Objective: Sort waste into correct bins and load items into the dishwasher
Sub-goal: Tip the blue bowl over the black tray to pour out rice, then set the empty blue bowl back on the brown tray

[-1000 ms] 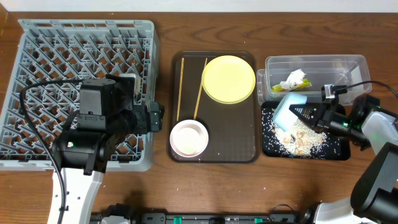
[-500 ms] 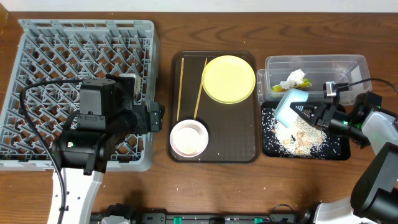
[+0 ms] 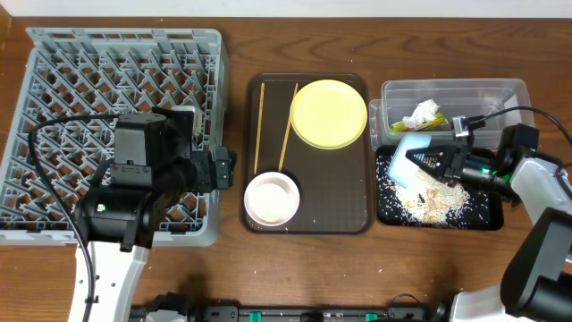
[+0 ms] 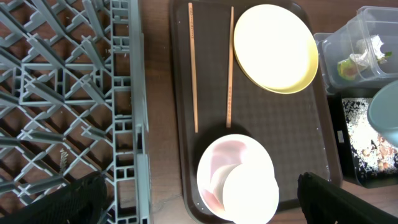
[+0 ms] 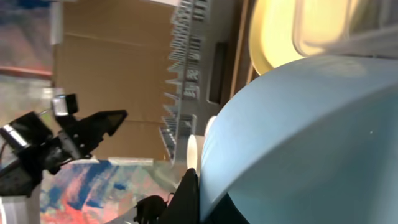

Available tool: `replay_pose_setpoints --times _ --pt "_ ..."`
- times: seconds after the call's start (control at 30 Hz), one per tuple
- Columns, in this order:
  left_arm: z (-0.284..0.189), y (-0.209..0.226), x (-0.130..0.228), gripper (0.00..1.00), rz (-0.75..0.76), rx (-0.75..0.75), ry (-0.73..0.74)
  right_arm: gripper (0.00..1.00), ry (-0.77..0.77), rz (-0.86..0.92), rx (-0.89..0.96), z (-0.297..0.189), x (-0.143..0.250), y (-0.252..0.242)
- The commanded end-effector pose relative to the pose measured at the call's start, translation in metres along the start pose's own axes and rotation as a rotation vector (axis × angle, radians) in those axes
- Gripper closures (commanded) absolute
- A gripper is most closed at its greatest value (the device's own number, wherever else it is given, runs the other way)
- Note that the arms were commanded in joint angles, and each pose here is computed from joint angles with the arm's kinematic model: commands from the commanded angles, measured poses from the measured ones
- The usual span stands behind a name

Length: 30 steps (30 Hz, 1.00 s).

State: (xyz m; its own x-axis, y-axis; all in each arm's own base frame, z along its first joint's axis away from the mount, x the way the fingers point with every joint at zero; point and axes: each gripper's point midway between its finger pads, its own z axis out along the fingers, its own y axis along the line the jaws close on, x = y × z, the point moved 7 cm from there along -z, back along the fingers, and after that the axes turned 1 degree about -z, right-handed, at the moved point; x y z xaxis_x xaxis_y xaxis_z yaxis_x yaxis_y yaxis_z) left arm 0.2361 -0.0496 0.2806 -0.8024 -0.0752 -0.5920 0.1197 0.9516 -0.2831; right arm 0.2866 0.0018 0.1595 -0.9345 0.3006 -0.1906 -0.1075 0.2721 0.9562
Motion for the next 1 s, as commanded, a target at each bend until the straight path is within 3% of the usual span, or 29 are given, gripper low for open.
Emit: replay_pose_setpoints --times 0.0,0.2,0.37,0.53,0.73,0.87,0.97 --pt "-0.004 -0.004 -0.005 0.02 -0.001 0.021 -0.016 0.99 0.057 -0.016 0.143 0.011 0.003 0.016" --pt "-0.004 -0.004 -0.005 0.01 -0.001 0.021 -0.016 0.99 0.207 -0.245 0.578 0.052 0.020 0.069" --pt "-0.004 -0.004 -0.005 0.01 -0.001 0.021 -0.016 0.99 0.235 -0.476 0.858 0.103 0.042 0.096" --pt "-0.004 -0.004 -0.005 0.01 -0.001 0.021 -0.016 0.99 0.280 -0.574 1.070 0.147 0.072 0.079" --pt "-0.004 -0.004 -0.005 0.02 -0.001 0.021 -0.015 0.99 0.407 -0.566 1.101 0.183 0.090 0.043" --pt "-0.004 -0.004 -0.005 0.01 -0.001 0.021 -0.016 0.81 0.445 -0.529 1.054 0.199 0.094 0.029" --pt "-0.004 -0.004 -0.003 0.02 -0.003 0.021 -0.007 0.53 0.443 -0.526 1.018 0.206 0.094 0.028"
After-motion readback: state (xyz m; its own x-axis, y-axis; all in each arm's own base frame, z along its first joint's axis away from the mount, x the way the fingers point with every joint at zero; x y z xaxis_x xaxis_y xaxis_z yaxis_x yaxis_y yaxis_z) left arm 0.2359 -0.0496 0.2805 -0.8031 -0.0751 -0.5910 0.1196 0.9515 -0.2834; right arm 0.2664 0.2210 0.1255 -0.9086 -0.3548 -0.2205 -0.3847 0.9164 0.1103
